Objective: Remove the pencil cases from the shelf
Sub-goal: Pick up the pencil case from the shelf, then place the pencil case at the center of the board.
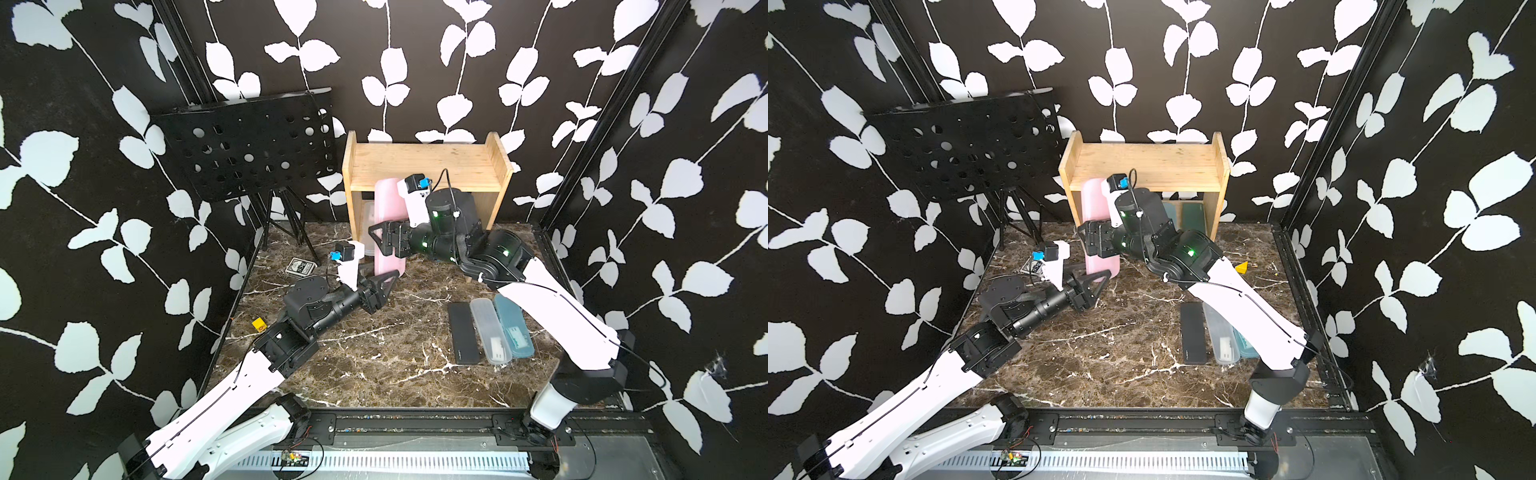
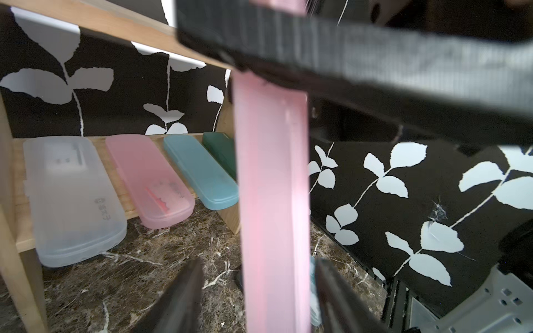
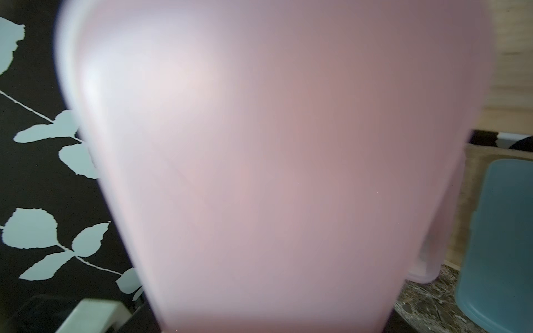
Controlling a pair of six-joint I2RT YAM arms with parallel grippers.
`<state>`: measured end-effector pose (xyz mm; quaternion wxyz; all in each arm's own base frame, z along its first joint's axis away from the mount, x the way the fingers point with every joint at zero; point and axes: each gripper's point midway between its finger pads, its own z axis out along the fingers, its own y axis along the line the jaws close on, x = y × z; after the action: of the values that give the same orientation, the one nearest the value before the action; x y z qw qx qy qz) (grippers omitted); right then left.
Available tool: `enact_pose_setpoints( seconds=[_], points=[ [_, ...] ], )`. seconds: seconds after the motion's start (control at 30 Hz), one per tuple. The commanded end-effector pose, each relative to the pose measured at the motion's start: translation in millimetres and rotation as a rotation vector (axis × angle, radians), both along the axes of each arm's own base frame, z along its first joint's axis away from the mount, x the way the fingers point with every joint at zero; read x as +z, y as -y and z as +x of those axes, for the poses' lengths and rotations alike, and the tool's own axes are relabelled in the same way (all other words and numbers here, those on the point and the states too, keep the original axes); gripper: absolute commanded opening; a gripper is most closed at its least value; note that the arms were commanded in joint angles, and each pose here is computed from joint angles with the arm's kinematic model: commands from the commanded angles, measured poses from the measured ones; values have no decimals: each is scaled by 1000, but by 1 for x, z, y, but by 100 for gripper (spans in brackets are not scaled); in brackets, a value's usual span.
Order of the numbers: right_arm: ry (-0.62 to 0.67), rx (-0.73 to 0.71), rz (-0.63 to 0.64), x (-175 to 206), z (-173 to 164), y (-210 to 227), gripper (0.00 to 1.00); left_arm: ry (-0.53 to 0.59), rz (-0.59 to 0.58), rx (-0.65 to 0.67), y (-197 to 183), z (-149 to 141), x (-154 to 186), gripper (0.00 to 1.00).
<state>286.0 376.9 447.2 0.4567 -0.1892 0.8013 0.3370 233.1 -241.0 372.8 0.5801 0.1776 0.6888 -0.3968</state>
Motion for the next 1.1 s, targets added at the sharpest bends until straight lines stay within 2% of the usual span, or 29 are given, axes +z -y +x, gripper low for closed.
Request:
enact_pose_setpoints(
  seconds=[0.0, 0.13, 0.23, 0.43, 0.57, 0.67, 1.07],
  points=[
    [30, -52, -20, 1, -1, 21, 68, 7, 8, 71, -14, 3, -1, 99],
    [-26, -82, -49, -18, 0, 44, 68, 1, 28, 142, -30, 4, -5, 99],
    [-102, -114, -85, -51, 0, 66, 68, -6, 56, 238, -50, 6, -11, 99],
    [-327, -185, -209, -157, -16, 104, 68, -5, 112, 389, -85, 7, -18, 99],
    [-464, -202, -263, -225, -33, 113, 68, -4, 154, 396, -85, 9, -23, 99],
    [-527, -223, -278, -259, -38, 116, 68, -12, 166, 380, -79, 11, -27, 99],
    [-640, -295, -419, -326, -27, 113, 68, -52, 212, 333, -58, 23, -51, 99]
  ],
)
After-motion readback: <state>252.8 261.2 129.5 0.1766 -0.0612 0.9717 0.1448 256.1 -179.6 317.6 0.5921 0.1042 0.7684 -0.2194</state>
